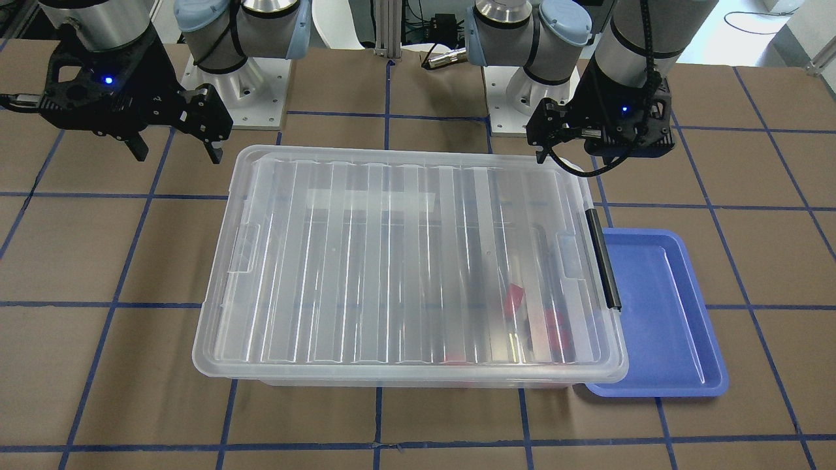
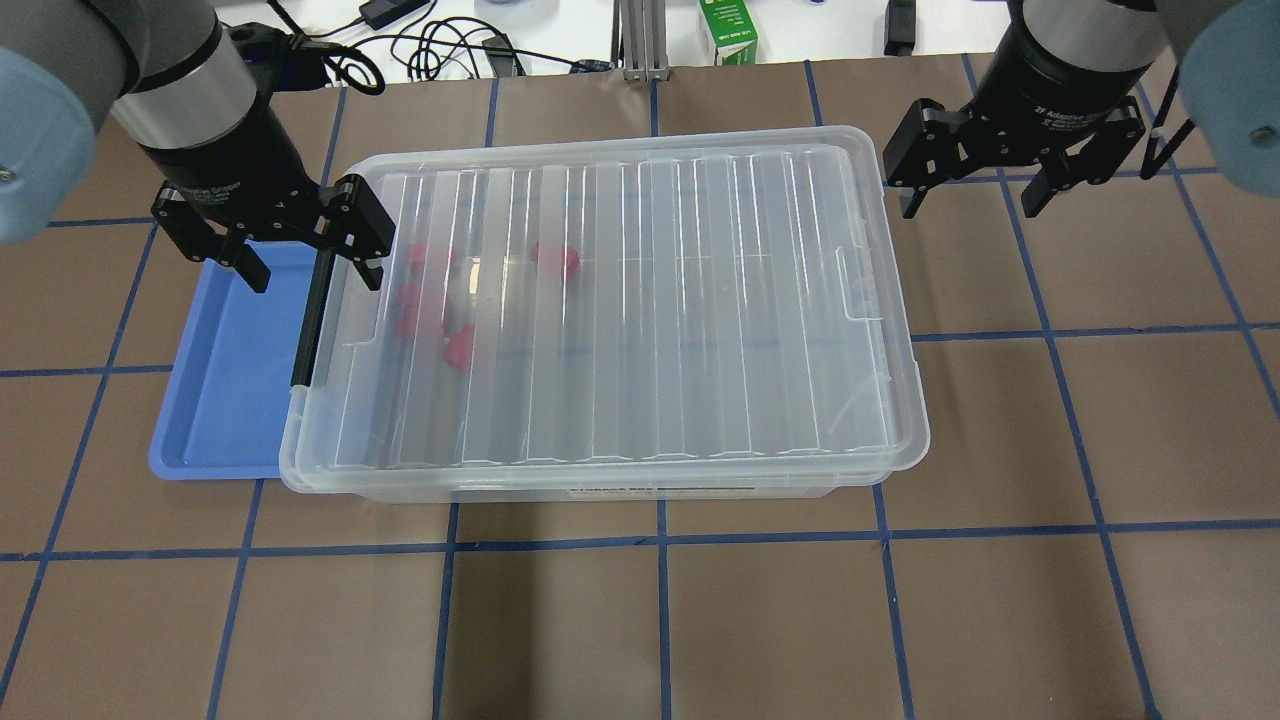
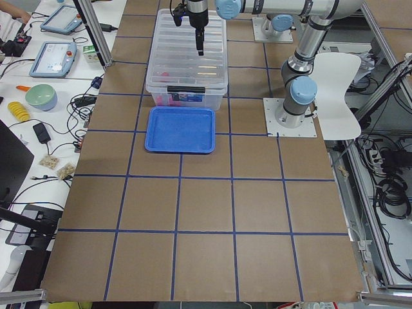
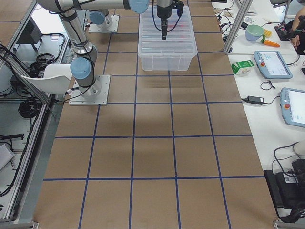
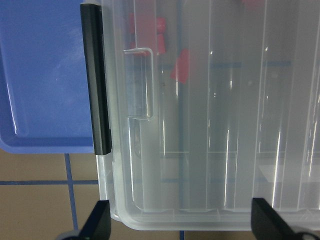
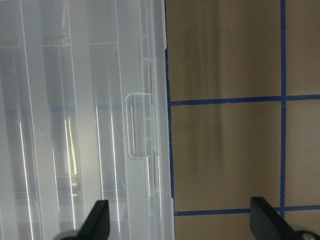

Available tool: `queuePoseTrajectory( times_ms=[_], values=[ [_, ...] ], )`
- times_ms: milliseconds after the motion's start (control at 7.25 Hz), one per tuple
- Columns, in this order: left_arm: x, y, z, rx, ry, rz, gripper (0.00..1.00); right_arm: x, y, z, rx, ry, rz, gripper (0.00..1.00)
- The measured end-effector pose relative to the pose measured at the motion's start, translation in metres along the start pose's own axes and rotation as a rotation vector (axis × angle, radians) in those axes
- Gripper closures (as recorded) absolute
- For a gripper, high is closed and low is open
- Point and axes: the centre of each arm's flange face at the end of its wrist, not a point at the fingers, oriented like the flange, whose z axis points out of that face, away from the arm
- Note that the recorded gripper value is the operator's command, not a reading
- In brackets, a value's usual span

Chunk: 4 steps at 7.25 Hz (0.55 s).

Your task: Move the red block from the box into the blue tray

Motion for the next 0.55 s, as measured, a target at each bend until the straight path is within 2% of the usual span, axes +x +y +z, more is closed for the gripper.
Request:
queuePoseTrajectory(
  times_ms=[552],
  values=[
    [-0.0005,0.0,0.0008,-0.002,-0.001,-0.001,0.0,0.001,-0.0007,0.0006,-0.002,-0.003,-0.008,0.0]
  ],
)
